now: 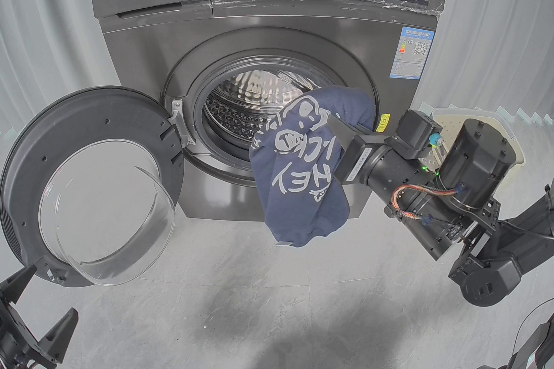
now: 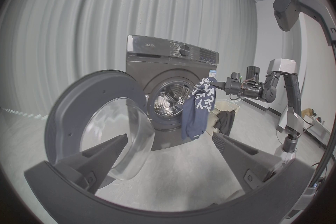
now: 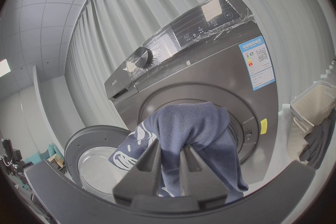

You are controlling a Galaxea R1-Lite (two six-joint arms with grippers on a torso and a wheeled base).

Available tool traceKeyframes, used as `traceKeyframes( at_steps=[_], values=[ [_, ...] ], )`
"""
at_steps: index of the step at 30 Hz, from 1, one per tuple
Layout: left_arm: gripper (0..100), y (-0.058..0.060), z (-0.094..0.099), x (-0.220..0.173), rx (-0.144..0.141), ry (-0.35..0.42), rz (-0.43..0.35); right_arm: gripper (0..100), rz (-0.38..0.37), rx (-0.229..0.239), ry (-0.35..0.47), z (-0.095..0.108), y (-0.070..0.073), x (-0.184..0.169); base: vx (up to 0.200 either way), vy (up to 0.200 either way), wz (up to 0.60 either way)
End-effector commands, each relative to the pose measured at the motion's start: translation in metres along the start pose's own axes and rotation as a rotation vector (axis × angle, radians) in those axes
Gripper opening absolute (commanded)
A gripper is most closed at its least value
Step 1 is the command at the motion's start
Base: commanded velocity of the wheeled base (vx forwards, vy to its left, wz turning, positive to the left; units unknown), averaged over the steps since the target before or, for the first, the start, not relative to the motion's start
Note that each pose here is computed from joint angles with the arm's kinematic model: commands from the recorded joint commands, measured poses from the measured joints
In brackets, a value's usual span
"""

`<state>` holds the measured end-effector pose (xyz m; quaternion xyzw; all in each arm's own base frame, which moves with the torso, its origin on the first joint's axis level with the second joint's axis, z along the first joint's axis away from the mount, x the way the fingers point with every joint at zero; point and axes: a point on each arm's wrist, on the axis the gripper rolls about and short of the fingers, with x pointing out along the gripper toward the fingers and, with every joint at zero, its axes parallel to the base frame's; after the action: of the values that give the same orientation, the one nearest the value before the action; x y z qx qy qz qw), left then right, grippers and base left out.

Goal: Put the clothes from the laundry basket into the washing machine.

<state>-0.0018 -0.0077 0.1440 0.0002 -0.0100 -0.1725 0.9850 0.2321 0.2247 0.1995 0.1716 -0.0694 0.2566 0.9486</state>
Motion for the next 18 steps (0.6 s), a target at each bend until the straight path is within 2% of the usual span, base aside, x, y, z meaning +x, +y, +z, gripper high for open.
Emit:
traceKeyframes(
  at_steps=[1,4,10,14,18],
  values=[
    [100,0.016,0.014,0.055,-0.006,0.154,-0.143,0,0.024,0.023,-0.063,-0.004,0.008,0.024,0.0,0.0,0.0],
    [100,0.019,0.015,0.075,-0.002,0.178,-0.2,0,0.03,0.029,-0.082,-0.001,0.01,0.029,0.0,0.0,0.0],
    [100,0.009,0.01,0.108,-0.019,0.267,-0.353,0,0.03,0.032,-0.093,-0.002,0.011,0.034,0.0,0.0,0.0],
    [100,0.006,0.003,0.132,-0.022,0.311,-0.397,0,0.022,0.029,-0.087,-0.006,0.01,0.035,0.0,0.0,0.0],
    [100,0.006,-0.002,0.162,-0.024,0.32,-0.404,0,0.021,0.031,-0.083,-0.009,0.01,0.036,0.0,0.0,0.0]
  ],
)
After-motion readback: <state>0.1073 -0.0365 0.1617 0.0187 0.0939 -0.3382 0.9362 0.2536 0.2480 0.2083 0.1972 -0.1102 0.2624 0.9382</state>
